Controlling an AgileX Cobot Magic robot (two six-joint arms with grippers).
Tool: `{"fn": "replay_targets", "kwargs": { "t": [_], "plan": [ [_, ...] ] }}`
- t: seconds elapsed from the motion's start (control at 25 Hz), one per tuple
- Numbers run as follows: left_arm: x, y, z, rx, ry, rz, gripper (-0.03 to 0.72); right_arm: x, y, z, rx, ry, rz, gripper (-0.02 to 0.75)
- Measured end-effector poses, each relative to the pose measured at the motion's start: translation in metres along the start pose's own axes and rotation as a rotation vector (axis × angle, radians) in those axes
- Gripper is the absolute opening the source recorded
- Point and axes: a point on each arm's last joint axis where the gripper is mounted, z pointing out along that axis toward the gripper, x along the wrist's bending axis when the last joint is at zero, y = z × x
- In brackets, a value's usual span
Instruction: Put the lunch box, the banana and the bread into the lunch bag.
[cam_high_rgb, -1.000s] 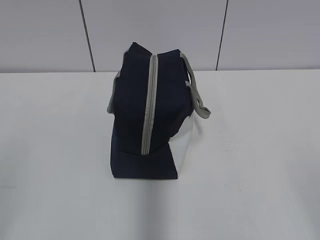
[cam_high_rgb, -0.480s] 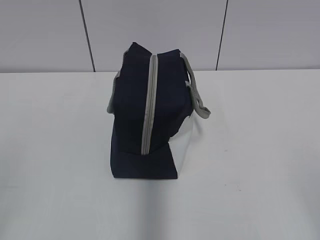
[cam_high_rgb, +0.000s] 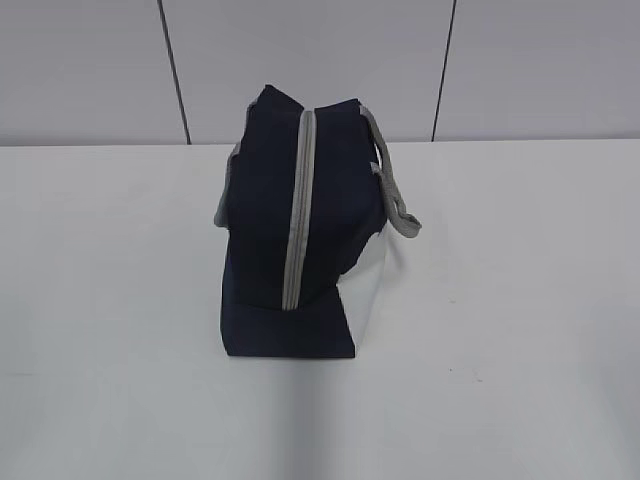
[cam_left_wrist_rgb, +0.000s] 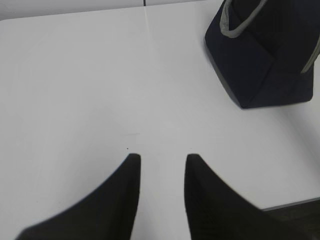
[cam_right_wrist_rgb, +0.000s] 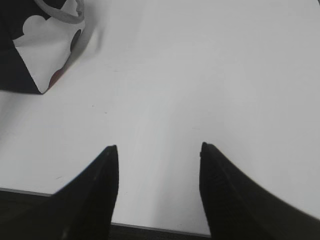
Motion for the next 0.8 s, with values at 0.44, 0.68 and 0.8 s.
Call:
{"fn": "replay_targets", "kwargs": {
  "t": [0.44, 0.68, 0.8],
  "plan": [
    [-0.0001, -0.0002, -0.0002, 0.000, 0.003, -0.001, 0.235, 0.0001, -0.0003, -0.0002, 0.000, 0.000, 0.000, 0.386],
    [-0.0005, 0.0000, 0.0002, 0.001, 0.035, -0.018, 0.235, 0.0001, -0.0003, -0.0002, 0.000, 0.000, 0.000, 0.386],
    [-0.0008, 0.0002, 0.0005, 0.002, 0.060, -0.031, 0.235, 0.0001, -0.0003, -0.0002, 0.000, 0.000, 0.000, 0.386]
  ]
}}
